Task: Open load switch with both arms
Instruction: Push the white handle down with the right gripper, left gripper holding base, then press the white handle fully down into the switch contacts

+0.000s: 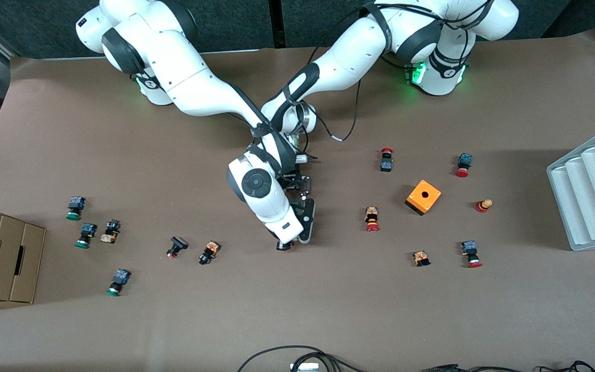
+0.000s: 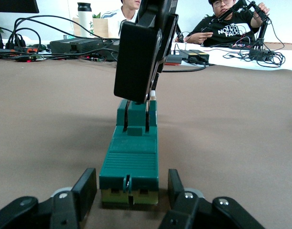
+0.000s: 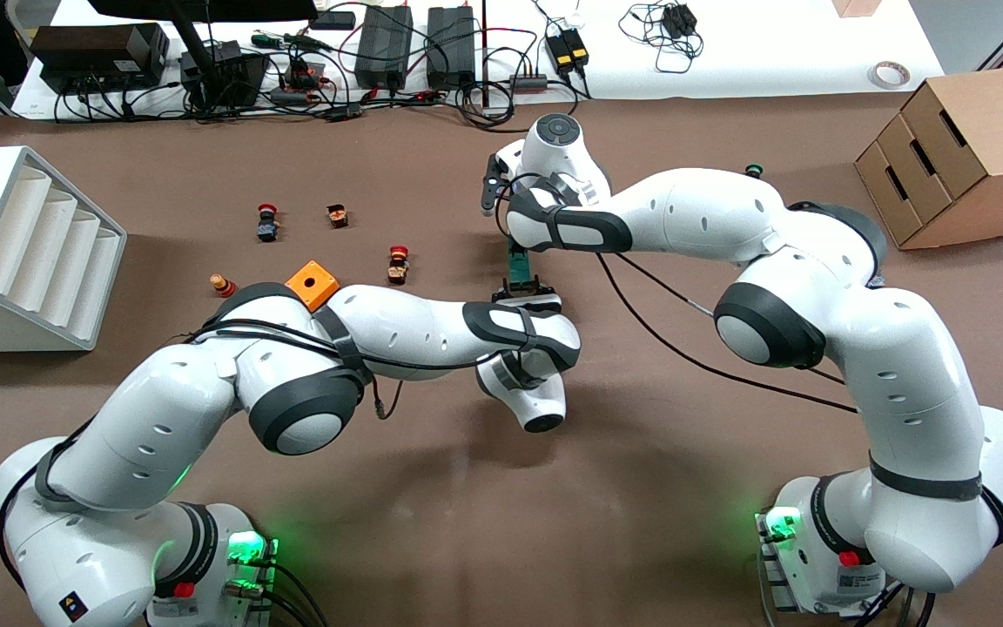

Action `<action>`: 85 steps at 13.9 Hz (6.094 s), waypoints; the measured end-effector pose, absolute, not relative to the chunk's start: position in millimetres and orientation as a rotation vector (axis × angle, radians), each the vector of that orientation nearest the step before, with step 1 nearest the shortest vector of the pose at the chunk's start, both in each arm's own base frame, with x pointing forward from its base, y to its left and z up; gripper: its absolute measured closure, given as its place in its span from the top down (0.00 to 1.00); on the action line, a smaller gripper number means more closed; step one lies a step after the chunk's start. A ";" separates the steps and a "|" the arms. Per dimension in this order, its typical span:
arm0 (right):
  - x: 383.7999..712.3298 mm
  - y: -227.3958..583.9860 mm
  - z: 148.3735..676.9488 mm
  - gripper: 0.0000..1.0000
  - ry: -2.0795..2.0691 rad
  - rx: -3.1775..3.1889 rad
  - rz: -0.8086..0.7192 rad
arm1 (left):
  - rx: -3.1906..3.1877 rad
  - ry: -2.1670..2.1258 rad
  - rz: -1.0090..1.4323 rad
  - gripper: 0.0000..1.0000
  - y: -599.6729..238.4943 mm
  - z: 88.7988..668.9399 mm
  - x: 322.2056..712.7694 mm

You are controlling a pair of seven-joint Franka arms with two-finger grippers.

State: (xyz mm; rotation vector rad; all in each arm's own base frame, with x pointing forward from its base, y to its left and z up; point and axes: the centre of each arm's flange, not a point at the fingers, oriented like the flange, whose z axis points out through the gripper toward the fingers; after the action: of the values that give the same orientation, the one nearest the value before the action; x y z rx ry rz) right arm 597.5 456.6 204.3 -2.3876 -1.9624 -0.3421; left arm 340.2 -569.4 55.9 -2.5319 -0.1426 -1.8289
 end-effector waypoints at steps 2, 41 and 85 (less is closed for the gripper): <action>598.3 458.1 209.2 0.38 -1.963 -2.385 -0.355 | -2.531 -0.143 -1.829 0.67 -569.3 55.8 340.2; 592.9 462.9 217.8 0.38 -1.933 -2.403 -0.334 | -2.529 -0.143 -1.830 0.66 -569.1 55.6 340.0; 562.8 459.1 237.3 0.38 -1.902 -2.397 -0.185 | -2.528 -0.143 -1.830 0.66 -568.9 55.5 339.9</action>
State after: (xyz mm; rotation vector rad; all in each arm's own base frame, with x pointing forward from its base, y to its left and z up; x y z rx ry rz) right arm 562.8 459.1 237.3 -2.3968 -1.9017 -0.1855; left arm 339.9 -568.9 55.5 -2.5279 -0.1425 -1.8303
